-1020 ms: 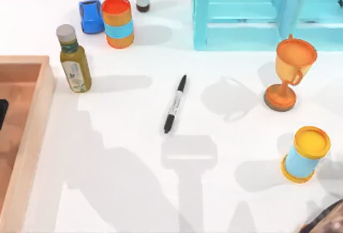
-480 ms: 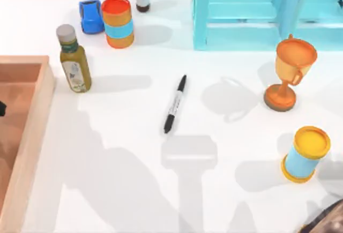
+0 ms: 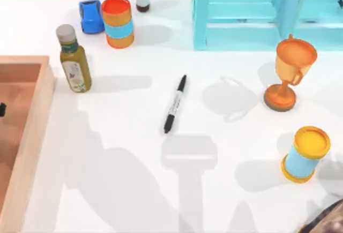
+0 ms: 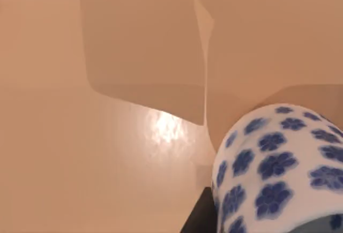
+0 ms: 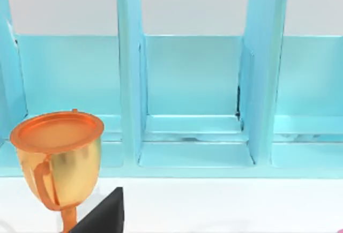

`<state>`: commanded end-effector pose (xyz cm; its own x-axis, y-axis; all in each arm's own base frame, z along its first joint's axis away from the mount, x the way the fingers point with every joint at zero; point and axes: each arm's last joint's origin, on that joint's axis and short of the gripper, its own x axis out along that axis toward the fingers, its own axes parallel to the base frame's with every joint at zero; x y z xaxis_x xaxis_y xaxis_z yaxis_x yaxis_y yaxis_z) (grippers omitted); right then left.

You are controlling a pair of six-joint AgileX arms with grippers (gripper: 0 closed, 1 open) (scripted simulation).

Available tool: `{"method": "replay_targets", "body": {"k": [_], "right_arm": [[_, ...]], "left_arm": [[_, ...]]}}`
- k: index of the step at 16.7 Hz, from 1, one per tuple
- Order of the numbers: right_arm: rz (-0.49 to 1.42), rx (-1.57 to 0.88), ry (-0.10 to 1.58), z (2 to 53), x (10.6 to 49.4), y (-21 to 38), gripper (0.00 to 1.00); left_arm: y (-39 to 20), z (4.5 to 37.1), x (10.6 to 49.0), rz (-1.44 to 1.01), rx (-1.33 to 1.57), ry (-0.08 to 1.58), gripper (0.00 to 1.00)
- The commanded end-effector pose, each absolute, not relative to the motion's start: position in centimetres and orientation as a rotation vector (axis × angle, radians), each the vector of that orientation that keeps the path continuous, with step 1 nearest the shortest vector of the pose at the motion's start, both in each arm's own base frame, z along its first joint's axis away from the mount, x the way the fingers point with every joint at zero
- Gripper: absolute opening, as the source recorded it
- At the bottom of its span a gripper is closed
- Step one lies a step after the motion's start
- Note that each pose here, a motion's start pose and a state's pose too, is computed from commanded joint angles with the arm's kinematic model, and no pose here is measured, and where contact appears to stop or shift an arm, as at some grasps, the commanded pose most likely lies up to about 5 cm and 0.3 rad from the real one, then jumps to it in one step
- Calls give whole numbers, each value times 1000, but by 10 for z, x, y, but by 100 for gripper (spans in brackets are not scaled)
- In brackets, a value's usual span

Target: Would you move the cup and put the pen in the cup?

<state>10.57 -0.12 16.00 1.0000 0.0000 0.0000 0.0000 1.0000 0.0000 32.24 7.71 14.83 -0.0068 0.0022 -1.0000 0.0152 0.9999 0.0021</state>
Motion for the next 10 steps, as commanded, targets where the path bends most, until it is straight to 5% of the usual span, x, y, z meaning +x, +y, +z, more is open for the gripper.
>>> {"method": "replay_targets", "body": {"k": [10], "right_arm": [[0, 0, 0, 160, 106, -1, 100]], "left_arm": [[77, 150, 323, -11, 14, 1575, 0]]}}
